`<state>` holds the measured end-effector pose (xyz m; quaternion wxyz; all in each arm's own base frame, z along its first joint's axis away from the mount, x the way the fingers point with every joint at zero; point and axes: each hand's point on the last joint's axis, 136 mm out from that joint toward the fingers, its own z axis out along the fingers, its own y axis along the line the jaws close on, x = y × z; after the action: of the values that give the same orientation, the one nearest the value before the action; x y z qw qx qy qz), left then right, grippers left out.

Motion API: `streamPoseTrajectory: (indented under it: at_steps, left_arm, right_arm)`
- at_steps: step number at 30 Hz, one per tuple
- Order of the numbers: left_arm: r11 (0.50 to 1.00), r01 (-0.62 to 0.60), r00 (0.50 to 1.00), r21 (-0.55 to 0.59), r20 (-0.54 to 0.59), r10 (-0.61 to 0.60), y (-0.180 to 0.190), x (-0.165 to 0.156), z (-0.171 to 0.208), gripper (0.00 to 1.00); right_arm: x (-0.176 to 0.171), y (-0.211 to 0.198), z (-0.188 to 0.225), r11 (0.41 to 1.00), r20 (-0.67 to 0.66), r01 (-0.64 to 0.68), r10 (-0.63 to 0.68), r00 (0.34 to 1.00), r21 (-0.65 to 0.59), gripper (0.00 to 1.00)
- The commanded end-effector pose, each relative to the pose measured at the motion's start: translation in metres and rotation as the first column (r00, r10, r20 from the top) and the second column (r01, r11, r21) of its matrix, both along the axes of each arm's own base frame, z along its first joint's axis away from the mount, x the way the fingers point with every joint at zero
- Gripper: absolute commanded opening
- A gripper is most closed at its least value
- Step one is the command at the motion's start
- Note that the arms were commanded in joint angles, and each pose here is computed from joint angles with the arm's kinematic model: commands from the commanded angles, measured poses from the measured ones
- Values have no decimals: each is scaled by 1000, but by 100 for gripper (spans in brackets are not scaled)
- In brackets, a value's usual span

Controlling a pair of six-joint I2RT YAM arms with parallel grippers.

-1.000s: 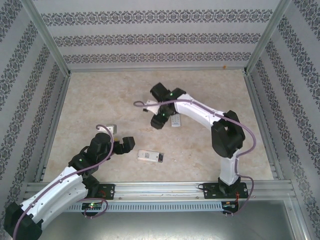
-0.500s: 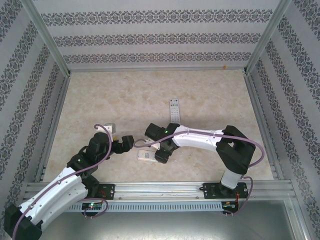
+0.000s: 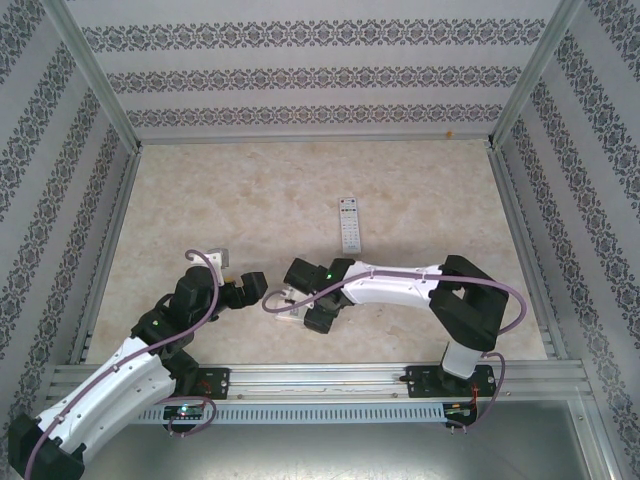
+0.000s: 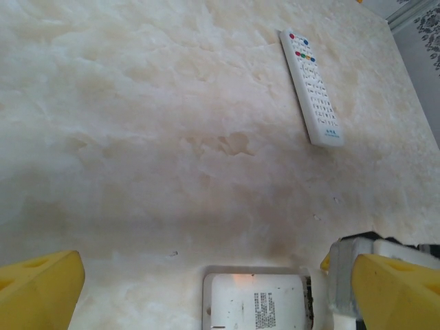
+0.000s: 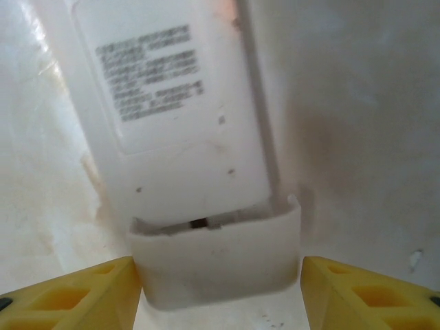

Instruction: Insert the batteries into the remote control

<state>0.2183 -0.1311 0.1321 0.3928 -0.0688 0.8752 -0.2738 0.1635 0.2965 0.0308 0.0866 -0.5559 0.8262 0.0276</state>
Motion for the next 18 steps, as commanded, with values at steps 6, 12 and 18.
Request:
streamPoseTrajectory:
  at_steps: [6,12,18]
  left_arm:
    - [1000,-8,1000,-5,-30,8,3,-5,-4,100]
    - [1000,-18,999,-13,-30,18,5,-6,-6,100]
    - [999,-26,998,-22,-60,24,2,-3,-10,99]
  right_arm:
    - [-5,-3,-11,998,-18,-27,26,1000,-51,67]
    - [6,7,9,1000,35,9,-10,999,15,71]
    - [19,26,68,936,23,187,-203,979,299,73]
